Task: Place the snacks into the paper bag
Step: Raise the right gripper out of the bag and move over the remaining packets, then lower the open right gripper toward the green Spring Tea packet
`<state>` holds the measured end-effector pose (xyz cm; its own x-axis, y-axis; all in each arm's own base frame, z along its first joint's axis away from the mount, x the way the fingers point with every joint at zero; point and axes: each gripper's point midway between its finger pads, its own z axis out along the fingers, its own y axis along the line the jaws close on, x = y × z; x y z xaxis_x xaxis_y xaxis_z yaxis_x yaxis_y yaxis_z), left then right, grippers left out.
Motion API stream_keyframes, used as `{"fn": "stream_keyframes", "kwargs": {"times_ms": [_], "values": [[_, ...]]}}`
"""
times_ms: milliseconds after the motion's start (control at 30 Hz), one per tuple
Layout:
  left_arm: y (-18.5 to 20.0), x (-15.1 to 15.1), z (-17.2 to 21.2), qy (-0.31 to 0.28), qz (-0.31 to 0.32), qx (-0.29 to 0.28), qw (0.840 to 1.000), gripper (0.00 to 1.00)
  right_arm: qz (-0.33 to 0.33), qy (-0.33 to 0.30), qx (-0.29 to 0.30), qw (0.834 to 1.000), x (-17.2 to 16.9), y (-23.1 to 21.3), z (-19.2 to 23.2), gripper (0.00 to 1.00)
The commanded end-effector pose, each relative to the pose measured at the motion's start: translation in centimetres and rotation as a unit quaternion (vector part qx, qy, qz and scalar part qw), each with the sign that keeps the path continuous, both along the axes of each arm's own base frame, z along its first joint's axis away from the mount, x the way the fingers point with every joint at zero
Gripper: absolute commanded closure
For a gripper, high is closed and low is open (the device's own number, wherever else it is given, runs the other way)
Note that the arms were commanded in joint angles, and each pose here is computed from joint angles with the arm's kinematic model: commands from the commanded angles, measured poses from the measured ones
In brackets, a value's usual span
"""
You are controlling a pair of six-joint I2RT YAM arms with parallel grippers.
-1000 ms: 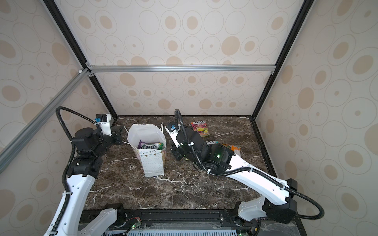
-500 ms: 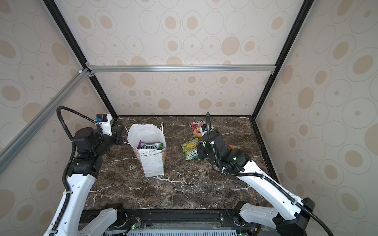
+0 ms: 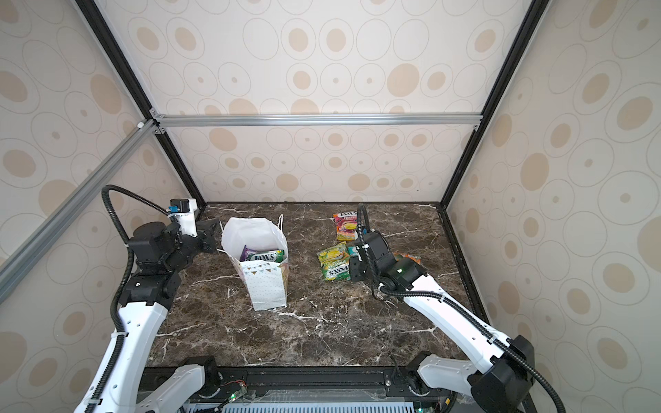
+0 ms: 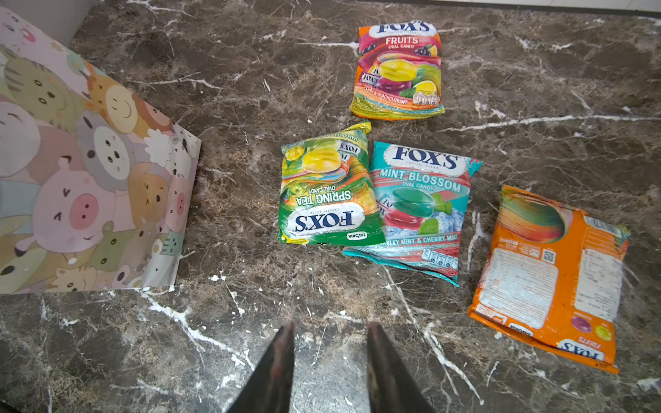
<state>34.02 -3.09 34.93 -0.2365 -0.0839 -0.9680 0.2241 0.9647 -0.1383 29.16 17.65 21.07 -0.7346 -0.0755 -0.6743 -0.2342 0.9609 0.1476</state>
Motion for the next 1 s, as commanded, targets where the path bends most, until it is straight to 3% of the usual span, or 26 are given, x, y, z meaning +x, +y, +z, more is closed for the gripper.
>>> {"fn": "stream_keyframes", "kwargs": {"times_ms": [0,533,967], "values": [[-0.1,0.1,2.0,-0.03,-0.005,-0.002,1.0,1.0,-0.005,0.02,0.009,1.0,0.5,-0.1,-1.6,0.64],[0.1,0.5,1.3,-0.019,-0.001,0.002,1.0,1.0,-0.002,0.092,0.011,0.996,3.0,0.5,-6.5,0.61],[-0.2,0.5,1.6,-0.026,-0.009,-0.01,1.0,1.0,-0.007,0.106,-0.005,0.994,4.8,-0.1,-9.7,0.6]]}}
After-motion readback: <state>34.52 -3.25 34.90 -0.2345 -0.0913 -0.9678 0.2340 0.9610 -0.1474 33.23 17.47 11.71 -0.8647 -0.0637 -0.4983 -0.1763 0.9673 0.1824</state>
